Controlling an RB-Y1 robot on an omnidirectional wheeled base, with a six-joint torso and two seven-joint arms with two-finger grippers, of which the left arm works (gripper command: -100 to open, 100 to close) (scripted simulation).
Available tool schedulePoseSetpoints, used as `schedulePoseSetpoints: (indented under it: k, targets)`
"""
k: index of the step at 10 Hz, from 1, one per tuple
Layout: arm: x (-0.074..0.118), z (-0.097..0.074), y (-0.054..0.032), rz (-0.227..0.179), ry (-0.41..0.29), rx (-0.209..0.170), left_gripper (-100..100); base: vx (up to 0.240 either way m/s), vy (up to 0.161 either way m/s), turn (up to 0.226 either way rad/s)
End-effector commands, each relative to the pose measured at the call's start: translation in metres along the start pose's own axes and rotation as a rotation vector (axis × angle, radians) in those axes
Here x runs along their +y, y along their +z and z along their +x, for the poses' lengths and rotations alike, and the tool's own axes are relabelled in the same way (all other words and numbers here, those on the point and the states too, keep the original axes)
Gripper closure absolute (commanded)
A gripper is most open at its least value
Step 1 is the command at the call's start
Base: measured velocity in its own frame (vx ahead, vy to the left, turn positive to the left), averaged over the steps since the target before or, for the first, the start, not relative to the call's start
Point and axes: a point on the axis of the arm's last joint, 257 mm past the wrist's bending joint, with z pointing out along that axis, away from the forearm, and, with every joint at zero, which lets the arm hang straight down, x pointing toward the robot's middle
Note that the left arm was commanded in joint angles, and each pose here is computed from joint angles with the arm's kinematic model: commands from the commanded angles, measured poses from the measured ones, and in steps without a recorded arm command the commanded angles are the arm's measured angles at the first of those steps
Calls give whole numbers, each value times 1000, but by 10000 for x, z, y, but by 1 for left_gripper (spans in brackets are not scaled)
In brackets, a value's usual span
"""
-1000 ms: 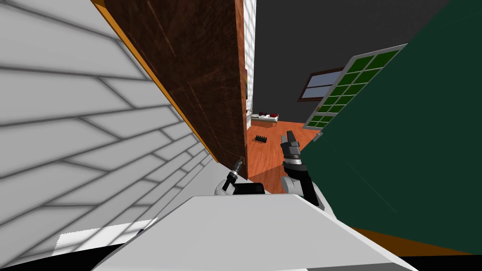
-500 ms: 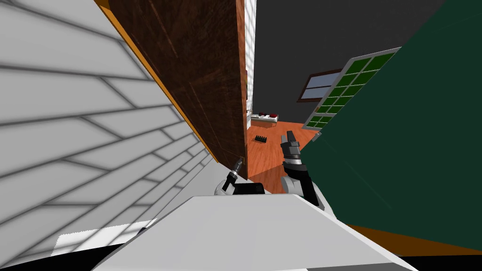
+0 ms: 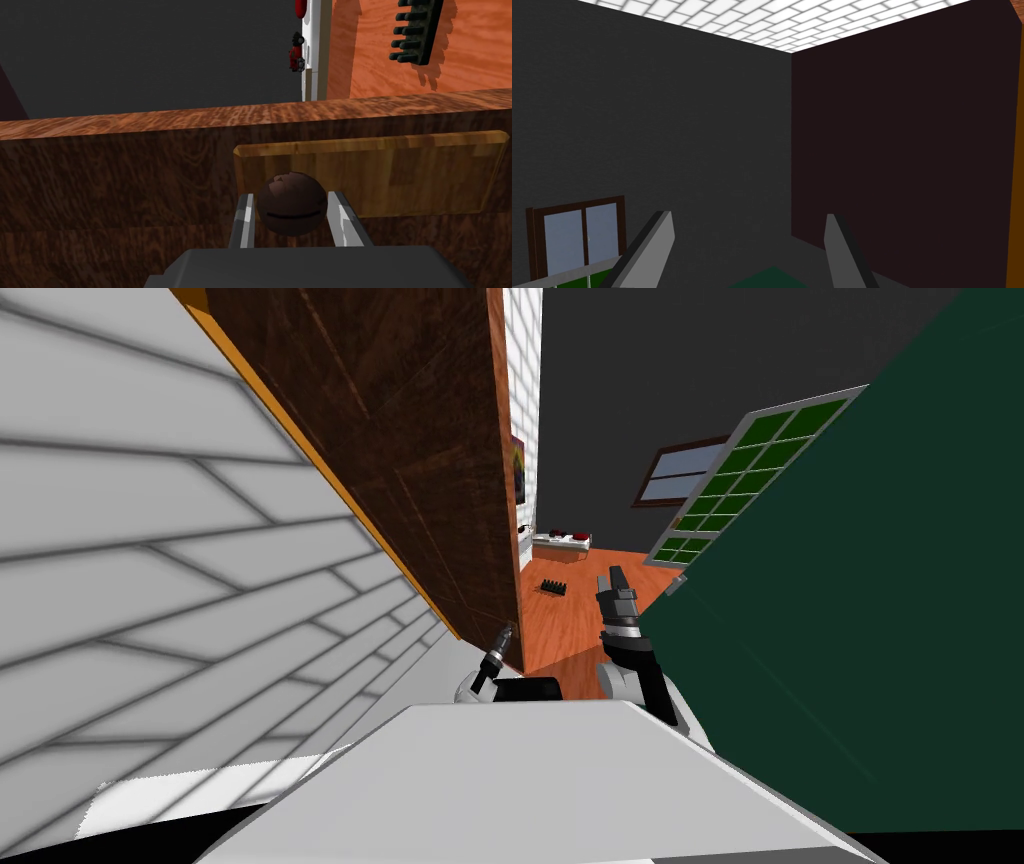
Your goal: Push the door open
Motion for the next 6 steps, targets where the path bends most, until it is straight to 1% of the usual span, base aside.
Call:
schedulePoseSetpoints:
  k: [1,2,3,4,5,6]
  targets:
    - [-62,-111,14,9,8,-16,100,86,-70,14]
    - [-62,-111,14,9,8,-16,100,42,-22,-17]
    - [-60,-230,11,9,13,-42,100,107,-88,43]
    - [-60,-272,10,8,15,-51,100,155,-107,86]
    - [-60,-359,7,8,18,-70,100,149,-131,76]
    - [-60,-404,5,8,20,-80,100,120,-133,23]
